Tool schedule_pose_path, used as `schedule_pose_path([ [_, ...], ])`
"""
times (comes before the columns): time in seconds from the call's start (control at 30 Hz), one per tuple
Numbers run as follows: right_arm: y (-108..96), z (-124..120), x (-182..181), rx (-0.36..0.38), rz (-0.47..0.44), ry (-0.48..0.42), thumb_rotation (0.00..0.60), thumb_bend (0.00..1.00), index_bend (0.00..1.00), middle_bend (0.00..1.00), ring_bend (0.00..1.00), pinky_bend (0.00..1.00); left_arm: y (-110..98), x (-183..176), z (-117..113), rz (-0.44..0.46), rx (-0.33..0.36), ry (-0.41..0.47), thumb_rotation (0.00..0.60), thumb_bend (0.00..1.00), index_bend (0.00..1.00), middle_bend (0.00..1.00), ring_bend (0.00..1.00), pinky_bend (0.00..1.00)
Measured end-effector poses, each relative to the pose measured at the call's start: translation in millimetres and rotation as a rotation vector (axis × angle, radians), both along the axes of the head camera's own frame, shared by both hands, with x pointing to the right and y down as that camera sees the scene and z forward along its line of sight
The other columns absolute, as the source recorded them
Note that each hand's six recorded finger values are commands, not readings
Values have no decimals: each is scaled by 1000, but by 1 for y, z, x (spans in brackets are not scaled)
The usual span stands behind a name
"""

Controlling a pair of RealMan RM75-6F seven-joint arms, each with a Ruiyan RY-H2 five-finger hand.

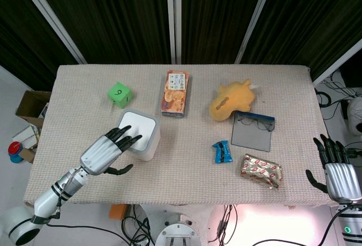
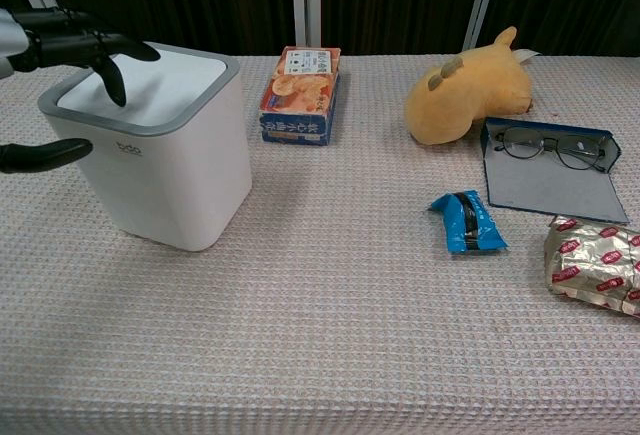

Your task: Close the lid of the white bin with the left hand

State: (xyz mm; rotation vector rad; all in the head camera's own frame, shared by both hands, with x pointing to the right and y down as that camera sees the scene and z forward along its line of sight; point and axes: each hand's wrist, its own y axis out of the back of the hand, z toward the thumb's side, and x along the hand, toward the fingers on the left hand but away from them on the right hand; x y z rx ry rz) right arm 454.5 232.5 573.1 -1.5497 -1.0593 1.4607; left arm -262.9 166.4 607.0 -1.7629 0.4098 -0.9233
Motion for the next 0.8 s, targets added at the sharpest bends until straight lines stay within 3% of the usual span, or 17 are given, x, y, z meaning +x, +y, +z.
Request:
schedule_pose_path([
  [0.27, -2, -3, 3, 16, 4, -2, 600, 254, 0, 0, 0, 0, -17, -9, -32, -79, 116, 53, 186, 311, 103, 237, 77, 264],
  [0.43, -1, 1, 4, 11, -5, 8, 600, 253, 0, 0, 0, 0, -17, -41, -56, -200, 194, 56, 190, 270, 102, 187, 77, 266],
  [0.57, 0, 4, 8, 12, -31, 59, 600, 242, 0, 0, 0, 0, 1, -81, -57, -316, 198, -7, 186, 132, 100, 110, 72, 266],
  [0.8, 2, 13, 15, -12, -23, 90, 600, 239, 0, 0, 0, 0, 32, -141, -37, -467, 140, -89, 173, 117, 100, 102, 67, 265],
])
